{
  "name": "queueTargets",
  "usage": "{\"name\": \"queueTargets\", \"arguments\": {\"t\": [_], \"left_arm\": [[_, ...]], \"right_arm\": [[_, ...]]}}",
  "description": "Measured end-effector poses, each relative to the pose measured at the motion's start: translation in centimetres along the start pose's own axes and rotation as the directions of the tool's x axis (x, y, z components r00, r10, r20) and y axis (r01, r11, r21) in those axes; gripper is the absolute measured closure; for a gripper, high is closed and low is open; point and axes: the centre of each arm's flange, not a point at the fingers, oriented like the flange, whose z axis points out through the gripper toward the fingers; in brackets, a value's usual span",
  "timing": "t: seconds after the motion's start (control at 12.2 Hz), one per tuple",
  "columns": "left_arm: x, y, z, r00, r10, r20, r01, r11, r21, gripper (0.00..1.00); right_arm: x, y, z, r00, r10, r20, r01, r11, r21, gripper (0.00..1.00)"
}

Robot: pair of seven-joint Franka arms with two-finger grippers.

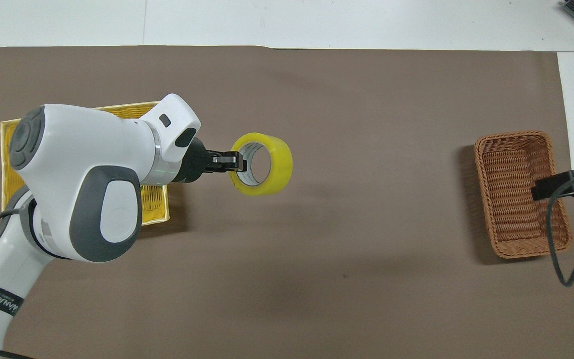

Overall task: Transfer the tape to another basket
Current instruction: 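Carry the tape roll with the left gripper toward the table center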

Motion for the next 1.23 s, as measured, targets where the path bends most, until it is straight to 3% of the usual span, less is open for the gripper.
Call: {"name": "queueTargets", "arguments": {"t": [1.23], "left_arm": [[-0.39, 0.51, 0.55, 1.000, 0.007, 0.009, -0.007, 1.000, -0.001, 0.78]], "right_arm": [[0.01, -0.16, -0.01, 1.000, -0.001, 0.000, 0.001, 1.000, 0.000, 0.00]]}}
